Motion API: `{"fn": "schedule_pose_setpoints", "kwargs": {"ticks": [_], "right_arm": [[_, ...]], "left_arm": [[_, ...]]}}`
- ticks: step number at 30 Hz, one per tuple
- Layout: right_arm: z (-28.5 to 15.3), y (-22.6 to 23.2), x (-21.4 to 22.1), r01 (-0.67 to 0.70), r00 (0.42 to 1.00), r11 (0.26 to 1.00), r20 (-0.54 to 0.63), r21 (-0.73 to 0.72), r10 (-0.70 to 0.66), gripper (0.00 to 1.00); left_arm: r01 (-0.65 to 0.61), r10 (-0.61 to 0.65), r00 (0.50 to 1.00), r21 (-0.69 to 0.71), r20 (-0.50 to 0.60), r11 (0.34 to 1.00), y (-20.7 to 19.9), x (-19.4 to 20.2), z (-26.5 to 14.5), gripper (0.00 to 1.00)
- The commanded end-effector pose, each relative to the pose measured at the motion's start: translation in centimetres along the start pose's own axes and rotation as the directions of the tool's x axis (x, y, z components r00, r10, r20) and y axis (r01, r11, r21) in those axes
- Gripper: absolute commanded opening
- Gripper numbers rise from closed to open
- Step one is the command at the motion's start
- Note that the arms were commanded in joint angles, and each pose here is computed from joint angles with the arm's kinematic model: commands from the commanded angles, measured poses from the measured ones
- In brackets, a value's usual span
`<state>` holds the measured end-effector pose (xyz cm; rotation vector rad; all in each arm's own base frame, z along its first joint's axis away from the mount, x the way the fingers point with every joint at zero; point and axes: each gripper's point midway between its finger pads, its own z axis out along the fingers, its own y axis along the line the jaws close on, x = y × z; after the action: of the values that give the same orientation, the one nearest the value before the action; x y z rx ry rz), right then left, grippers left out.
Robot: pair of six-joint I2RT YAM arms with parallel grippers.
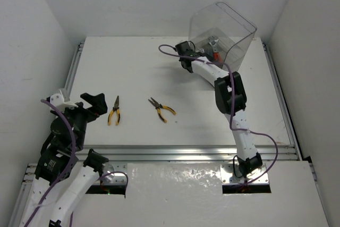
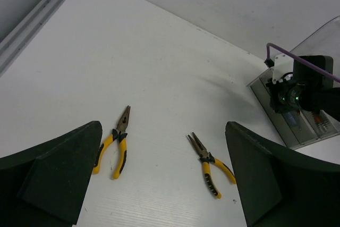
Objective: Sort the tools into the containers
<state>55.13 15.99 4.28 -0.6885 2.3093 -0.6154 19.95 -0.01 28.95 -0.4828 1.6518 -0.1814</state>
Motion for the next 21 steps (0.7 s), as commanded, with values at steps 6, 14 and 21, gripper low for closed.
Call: {"fn": "schedule_pose_setpoints", "kwargs": {"ticks": [6,14,21], "right_arm": [[-0.7,-4.8,-1.9,-0.003,0.999,0.996,0.054,0.088,-0.002,0.04],[-3.3,-5.1,-2.8,-0.054,0.995,0.998,0.090,0.029,0.051,0.10],[-5.1,-6.4,-2.5,-0.054,0.992,0.998,0.114,0.045,0.048,0.06]], "left_arm": [[0.011,-0.013,0.999,0.049,0.039,0.999,-0.8,-0.9,-0.3,1.00],[0.007,-0.008,0.999,0.050,0.034,0.999,-0.9,-0.8,-0.2,1.00],[0.007,-0.009,0.999,0.052,0.035,0.999,-0.9,-0.8,-0.2,1.00]]}}
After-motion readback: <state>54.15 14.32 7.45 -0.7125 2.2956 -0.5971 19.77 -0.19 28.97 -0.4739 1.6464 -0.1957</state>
